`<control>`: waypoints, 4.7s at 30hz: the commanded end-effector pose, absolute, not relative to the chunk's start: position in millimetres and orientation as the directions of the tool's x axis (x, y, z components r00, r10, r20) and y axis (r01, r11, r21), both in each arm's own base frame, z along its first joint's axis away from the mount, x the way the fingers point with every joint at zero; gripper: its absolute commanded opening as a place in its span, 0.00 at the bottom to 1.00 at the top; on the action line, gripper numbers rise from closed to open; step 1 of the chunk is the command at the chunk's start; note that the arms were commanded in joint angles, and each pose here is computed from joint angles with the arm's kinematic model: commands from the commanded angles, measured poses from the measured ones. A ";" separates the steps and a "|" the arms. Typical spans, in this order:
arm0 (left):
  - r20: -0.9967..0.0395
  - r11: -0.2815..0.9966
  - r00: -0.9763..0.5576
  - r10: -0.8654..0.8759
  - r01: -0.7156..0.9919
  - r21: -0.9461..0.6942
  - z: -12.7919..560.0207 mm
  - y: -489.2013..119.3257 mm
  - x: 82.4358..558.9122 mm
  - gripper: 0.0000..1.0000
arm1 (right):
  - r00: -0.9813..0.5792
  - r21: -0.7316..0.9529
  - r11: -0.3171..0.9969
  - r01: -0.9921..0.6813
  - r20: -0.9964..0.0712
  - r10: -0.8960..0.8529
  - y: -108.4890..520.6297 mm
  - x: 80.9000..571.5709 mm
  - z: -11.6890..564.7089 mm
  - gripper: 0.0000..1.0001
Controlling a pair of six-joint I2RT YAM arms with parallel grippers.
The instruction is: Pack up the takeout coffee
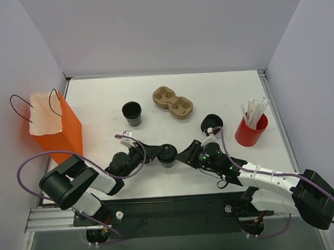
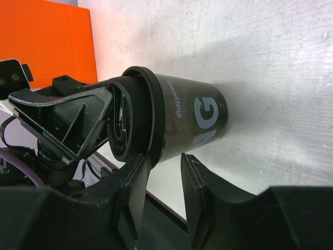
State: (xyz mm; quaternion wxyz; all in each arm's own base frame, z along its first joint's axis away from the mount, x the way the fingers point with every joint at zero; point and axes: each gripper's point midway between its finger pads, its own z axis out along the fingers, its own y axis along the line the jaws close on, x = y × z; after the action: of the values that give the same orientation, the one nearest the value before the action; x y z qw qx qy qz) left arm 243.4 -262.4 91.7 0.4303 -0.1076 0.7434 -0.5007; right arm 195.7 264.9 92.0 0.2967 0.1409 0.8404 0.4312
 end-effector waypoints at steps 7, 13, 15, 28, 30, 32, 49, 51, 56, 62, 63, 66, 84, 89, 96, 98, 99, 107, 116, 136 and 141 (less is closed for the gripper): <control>-0.439 0.811 -0.854 -0.278 0.036 -0.584 -57.4 -200.9 160.6 0.39 | -0.754 0.841 0.541 -0.035 -0.377 0.538 271.7 202.2 106.6 0.33; -0.441 0.812 -0.854 -0.277 0.038 -0.582 -56.9 -200.8 161.0 0.39 | -0.760 0.855 0.516 -0.048 -0.367 0.537 277.3 198.9 113.4 0.34; -0.442 0.813 -0.854 -0.277 0.037 -0.581 -57.0 -200.4 161.0 0.39 | -0.754 0.849 0.526 -0.055 -0.380 0.535 276.6 198.7 118.0 0.34; -0.440 0.816 -0.854 -0.278 0.033 -0.578 -57.4 -199.8 161.0 0.39 | -0.755 0.839 0.544 -0.026 -0.374 0.539 275.7 199.5 101.4 0.34; -0.440 0.816 -0.853 -0.279 0.031 -0.578 -57.4 -199.5 161.3 0.39 | -0.756 0.840 0.541 -0.029 -0.373 0.538 277.2 200.1 100.9 0.34; -0.438 0.814 -0.853 -0.283 0.027 -0.580 -57.5 -199.4 161.1 0.39 | -0.759 0.835 0.549 -0.022 -0.372 0.535 278.5 201.2 98.8 0.34; -0.411 0.800 -0.862 -0.297 0.011 -0.600 -65.3 -200.3 152.4 0.38 | -0.728 0.752 0.654 0.084 -0.402 0.555 239.3 192.9 30.4 0.09; -0.406 0.800 -0.865 -0.295 0.009 -0.600 -67.2 -200.3 151.3 0.38 | -0.732 0.729 0.678 0.095 -0.411 0.544 232.5 189.2 19.3 0.07; -0.402 0.795 -0.864 -0.301 0.005 -0.606 -68.5 -200.4 150.8 0.38 | -0.739 0.673 0.731 0.115 -0.434 0.516 220.0 185.0 -2.7 0.00; -0.399 0.792 -0.866 -0.302 0.006 -0.611 -69.2 -200.8 150.2 0.38 | -0.761 0.608 0.782 0.139 -0.439 0.477 206.7 175.2 -24.6 0.00; -0.400 0.793 -0.865 -0.302 0.005 -0.609 -69.5 -200.6 150.1 0.38 | -0.767 0.589 0.794 0.150 -0.438 0.469 203.3 172.9 -29.4 0.00; -0.403 0.792 -0.864 -0.301 0.008 -0.610 -68.8 -200.9 150.5 0.38 | -0.776 0.552 0.812 0.188 -0.423 0.467 192.9 165.4 -41.9 0.00; -0.428 0.800 -0.852 -0.302 0.017 -0.599 -59.5 -201.1 157.8 0.38 | -0.883 0.327 0.943 0.057 -0.424 0.201 183.9 144.1 -52.7 0.03; -0.457 0.821 -0.842 -0.286 0.030 -0.570 -52.6 -200.0 164.5 0.38 | -0.904 0.267 0.963 -0.025 -0.417 0.092 195.6 149.5 -36.5 0.06; -0.474 0.841 -0.839 -0.269 0.035 -0.540 -52.3 -196.0 166.0 0.38 | -0.896 0.266 0.962 -0.058 -0.440 0.068 206.7 160.8 -31.0 0.08; -0.469 0.841 -0.843 -0.264 0.037 -0.540 -53.3 -196.6 165.2 0.38 | -0.891 0.299 0.951 -0.076 -0.448 0.070 218.7 168.5 -20.4 0.10; -0.471 0.840 -0.842 -0.264 0.040 -0.541 -52.7 -197.7 166.6 0.38 | -0.887 0.313 0.944 -0.103 -0.459 0.055 224.1 171.0 -14.5 0.12; -0.477 0.853 -0.841 -0.253 0.038 -0.520 -56.6 -193.8 166.7 0.38 | -0.840 0.511 0.835 -0.203 -0.529 0.120 252.3 200.0 68.9 0.31; -0.482 0.858 -0.839 -0.254 0.035 -0.513 -57.4 -192.8 168.1 0.38 | -0.809 0.577 0.784 -0.228 -0.560 0.176 244.3 226.9 110.1 0.33; -0.476 0.860 -0.841 -0.256 0.027 -0.509 -60.1 -191.7 166.9 0.38 | -0.831 0.734 0.674 -0.083 -0.424 0.359 273.3 239.1 109.6 0.28; -0.479 0.858 -0.839 -0.257 0.030 -0.513 -58.8 -192.2 166.8 0.38 | -0.834 0.721 0.692 -0.038 -0.404 0.376 273.5 231.6 94.4 0.24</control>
State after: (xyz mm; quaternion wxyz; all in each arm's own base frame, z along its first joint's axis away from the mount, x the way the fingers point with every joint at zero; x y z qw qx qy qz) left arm 251.2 -256.0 90.9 0.4485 -0.1253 0.7510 -0.4681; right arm 234.2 267.0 98.1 0.2718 0.0741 0.8831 0.3753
